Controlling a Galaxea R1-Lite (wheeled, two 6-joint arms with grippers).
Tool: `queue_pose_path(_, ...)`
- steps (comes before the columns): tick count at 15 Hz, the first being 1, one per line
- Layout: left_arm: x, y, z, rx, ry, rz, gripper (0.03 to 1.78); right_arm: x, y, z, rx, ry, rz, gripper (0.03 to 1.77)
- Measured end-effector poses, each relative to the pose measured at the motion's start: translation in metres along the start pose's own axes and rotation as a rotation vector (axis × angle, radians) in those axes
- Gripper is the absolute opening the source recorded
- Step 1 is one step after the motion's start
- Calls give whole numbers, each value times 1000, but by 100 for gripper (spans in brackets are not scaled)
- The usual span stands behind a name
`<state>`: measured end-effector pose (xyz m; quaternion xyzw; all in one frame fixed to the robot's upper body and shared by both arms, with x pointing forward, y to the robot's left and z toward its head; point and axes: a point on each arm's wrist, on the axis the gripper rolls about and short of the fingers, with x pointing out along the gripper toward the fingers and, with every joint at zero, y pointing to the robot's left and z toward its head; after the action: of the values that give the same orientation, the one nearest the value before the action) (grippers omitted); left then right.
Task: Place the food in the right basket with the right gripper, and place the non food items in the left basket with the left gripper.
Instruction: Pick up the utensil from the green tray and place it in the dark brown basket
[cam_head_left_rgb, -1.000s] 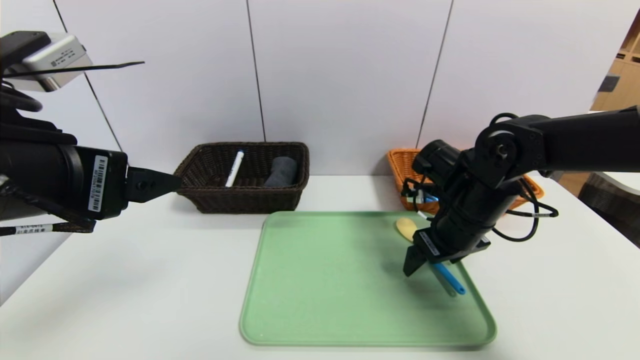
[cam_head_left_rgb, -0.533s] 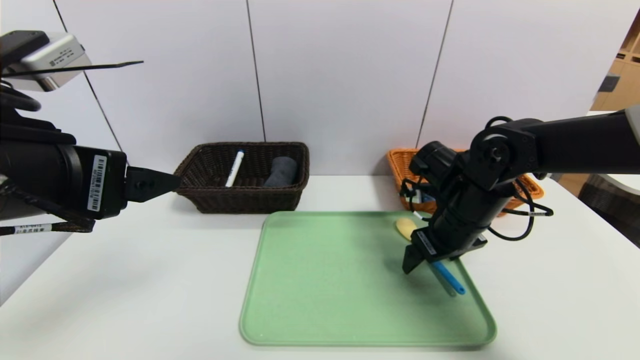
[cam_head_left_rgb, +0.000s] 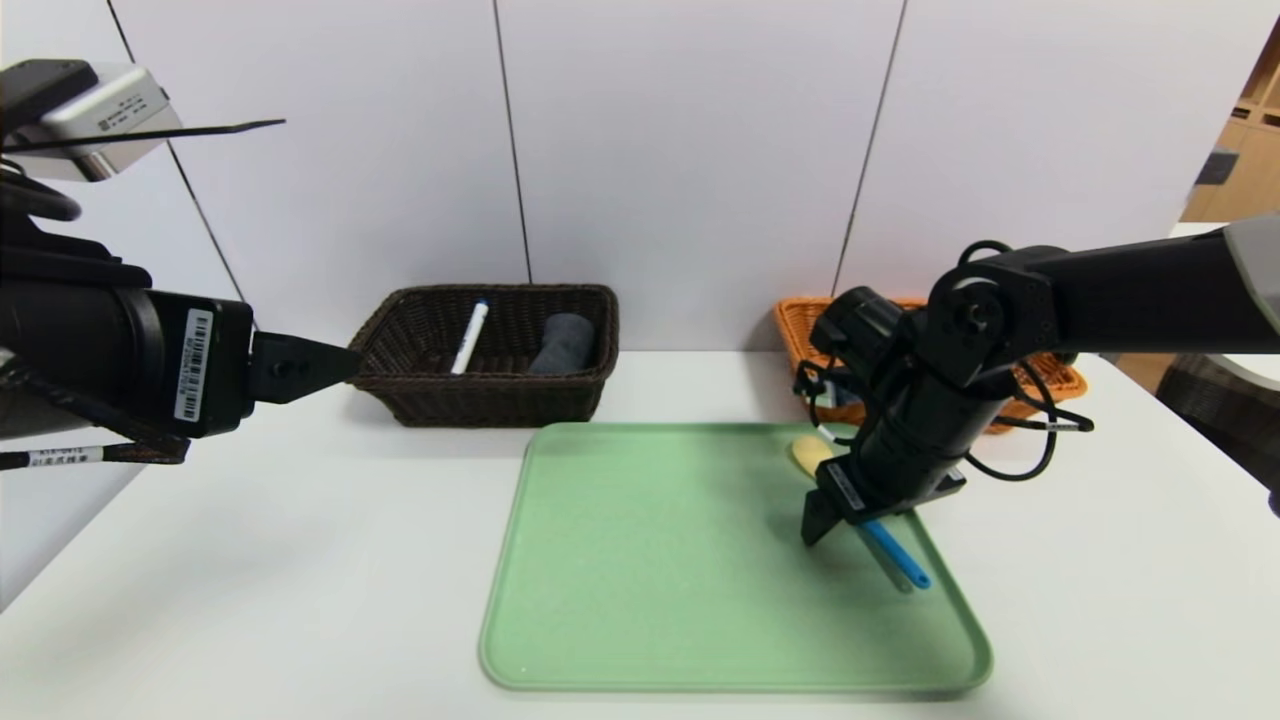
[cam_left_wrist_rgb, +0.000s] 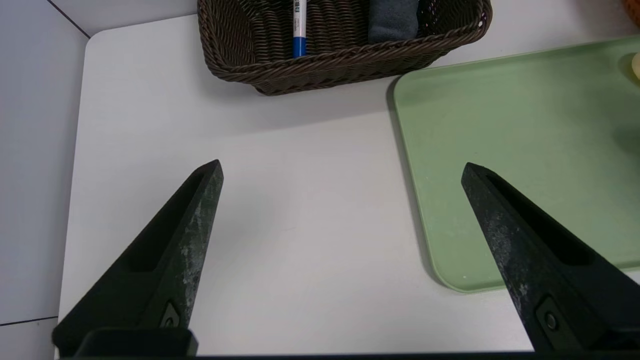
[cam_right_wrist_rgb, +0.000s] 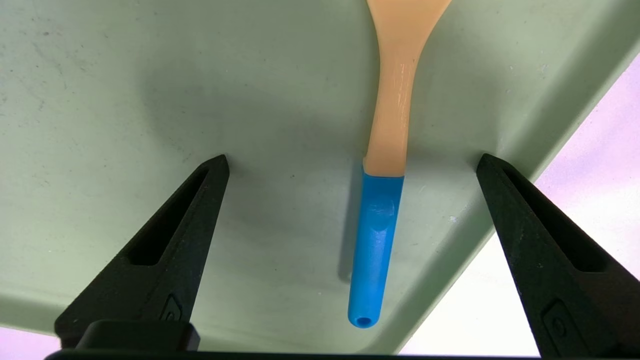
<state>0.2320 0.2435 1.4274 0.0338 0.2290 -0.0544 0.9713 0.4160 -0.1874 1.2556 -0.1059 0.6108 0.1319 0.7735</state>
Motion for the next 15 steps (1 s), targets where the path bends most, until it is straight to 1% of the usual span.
queue_pose_path(5,1,0,0,-1,1,2,169,1,0,0,1,2,0,170)
queue_pose_path(6,1,0,0,0,2,3,169,1,-1,0,2,3,1,167)
queue_pose_path(7,1,0,0,0,2,3,169,1,-1,0,3,4,1,147)
queue_pose_path(10,1,0,0,-1,0,4,169,1,-1,-1,2,8,1,105)
queue_pose_path(13,-1,2,1,-6,-8,7,169,1,0,-1,1,8,3,77)
queue_pose_path(15,-3,5,3,-14,-17,18,169,0,1,-2,0,8,6,12)
